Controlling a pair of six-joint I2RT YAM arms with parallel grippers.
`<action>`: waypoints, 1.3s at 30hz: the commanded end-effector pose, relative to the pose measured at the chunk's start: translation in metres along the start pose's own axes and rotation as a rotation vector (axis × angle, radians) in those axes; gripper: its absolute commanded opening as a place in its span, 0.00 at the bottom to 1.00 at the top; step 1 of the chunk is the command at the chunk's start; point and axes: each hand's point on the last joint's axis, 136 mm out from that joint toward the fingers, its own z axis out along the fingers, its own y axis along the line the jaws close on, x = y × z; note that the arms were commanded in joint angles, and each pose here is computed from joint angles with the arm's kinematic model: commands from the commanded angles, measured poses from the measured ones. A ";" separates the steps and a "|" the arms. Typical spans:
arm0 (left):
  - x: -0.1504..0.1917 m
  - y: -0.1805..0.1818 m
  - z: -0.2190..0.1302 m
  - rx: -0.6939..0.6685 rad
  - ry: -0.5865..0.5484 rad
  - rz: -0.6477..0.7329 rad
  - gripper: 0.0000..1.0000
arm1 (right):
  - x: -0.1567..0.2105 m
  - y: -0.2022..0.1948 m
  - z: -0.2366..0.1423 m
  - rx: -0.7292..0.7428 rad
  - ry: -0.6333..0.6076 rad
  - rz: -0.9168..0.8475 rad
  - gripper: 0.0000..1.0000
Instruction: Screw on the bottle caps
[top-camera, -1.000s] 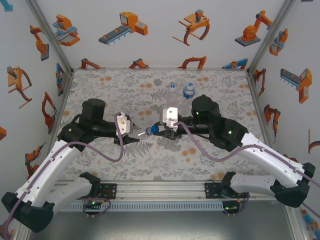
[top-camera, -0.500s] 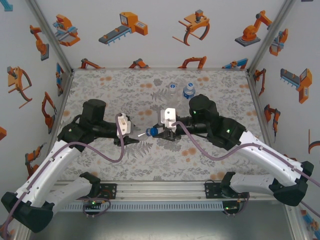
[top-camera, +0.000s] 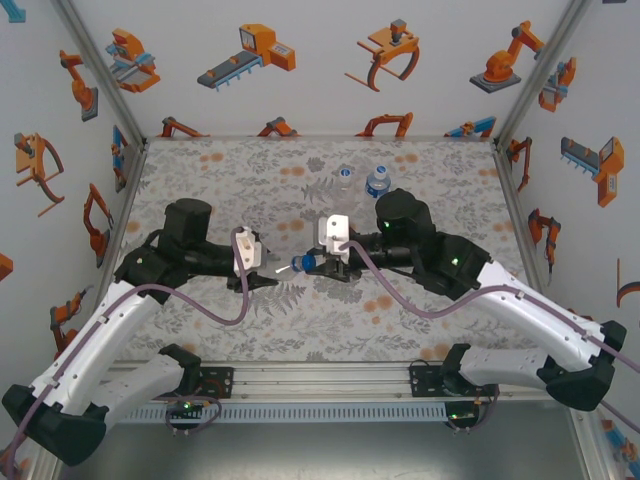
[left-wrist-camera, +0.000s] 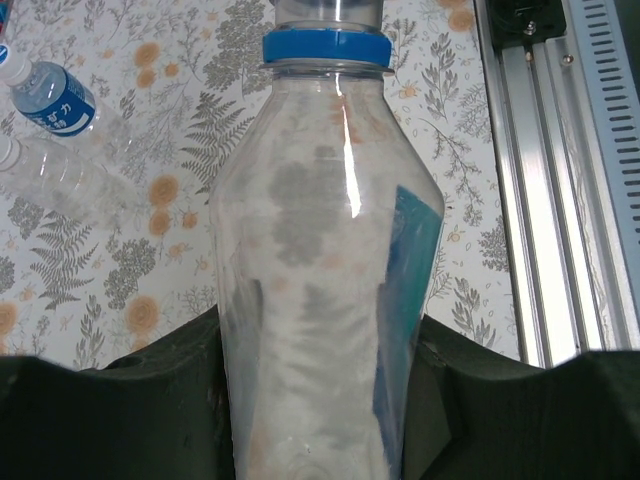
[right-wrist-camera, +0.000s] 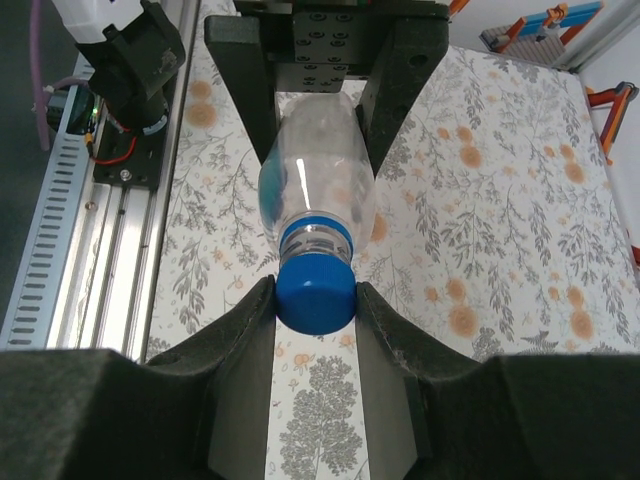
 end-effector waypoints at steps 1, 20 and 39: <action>-0.022 -0.006 -0.004 0.030 -0.066 0.055 0.00 | -0.009 -0.013 0.004 0.051 -0.025 -0.012 0.01; -0.013 -0.008 0.002 0.071 -0.026 -0.003 0.00 | -0.006 0.003 0.011 -0.024 0.097 -0.185 0.00; -0.008 -0.018 0.007 0.176 0.001 -0.102 0.00 | 0.004 0.024 0.022 -0.030 0.270 -0.506 0.00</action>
